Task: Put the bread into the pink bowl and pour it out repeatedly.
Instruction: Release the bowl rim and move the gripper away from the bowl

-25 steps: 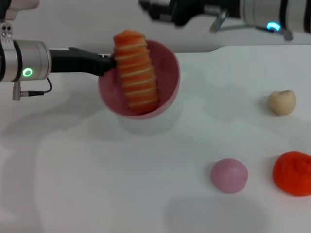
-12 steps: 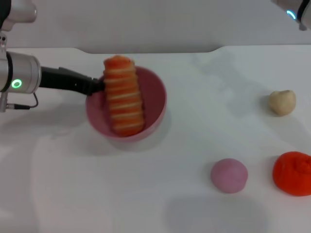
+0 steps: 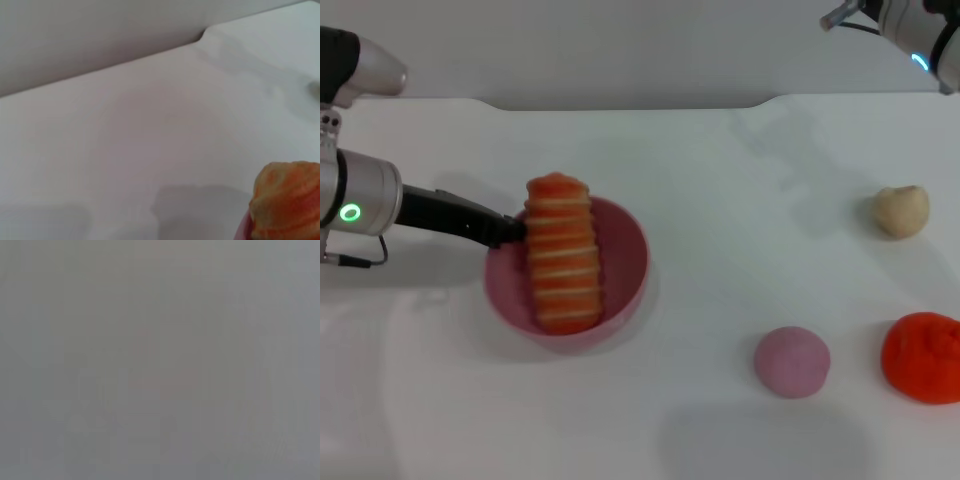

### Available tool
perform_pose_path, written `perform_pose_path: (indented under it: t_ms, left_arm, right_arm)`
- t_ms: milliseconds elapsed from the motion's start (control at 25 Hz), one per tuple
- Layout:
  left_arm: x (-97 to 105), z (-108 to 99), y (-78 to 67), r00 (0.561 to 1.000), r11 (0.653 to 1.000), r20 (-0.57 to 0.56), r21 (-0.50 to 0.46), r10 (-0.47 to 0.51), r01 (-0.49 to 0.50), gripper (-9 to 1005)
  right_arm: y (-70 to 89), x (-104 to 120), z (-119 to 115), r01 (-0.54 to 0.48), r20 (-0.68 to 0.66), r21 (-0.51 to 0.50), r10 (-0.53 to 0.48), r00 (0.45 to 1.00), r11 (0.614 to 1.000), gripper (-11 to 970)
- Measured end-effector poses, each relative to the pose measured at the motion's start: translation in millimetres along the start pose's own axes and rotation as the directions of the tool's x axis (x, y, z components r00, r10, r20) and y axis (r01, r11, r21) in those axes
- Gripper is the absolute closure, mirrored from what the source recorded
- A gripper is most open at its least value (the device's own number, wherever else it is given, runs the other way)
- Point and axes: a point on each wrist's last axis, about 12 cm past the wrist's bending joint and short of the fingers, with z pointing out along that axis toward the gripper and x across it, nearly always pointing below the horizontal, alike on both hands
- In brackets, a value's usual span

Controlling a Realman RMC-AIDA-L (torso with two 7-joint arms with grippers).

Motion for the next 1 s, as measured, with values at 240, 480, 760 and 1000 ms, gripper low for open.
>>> perform_pose_path:
  t_ms: [240,480,760,1000]
  left_arm:
    - [9,8,-4.6,0.999,1.0,-0.041,0.02,0.0,0.001,947]
    - [12,12,-6.5,0.997,1.0,-0.073,0.012,-0.006,0.007,947]
    - [13,17,-10.0,0.994,1.0,-0.105,0.003,0.002,-0.001,947]
    - [11,17,-11.0,0.995,1.0,-0.1,0.003,-0.002,0.002,947]
  right_arm:
    - [3.7,5,0,-0.002,-0.015,-0.011,0.002,1.0,1.0,324]
    - [5.4,7,1,-0.003,-0.02,-0.016,0.003,1.0,1.0,325]
    - [8.4,9,0,-0.004,-0.027,-0.024,0.003,1.0,1.0,325]
    - [8.9,11,-1,-0.006,-0.034,-0.024,0.005,0.999,1.0,324]
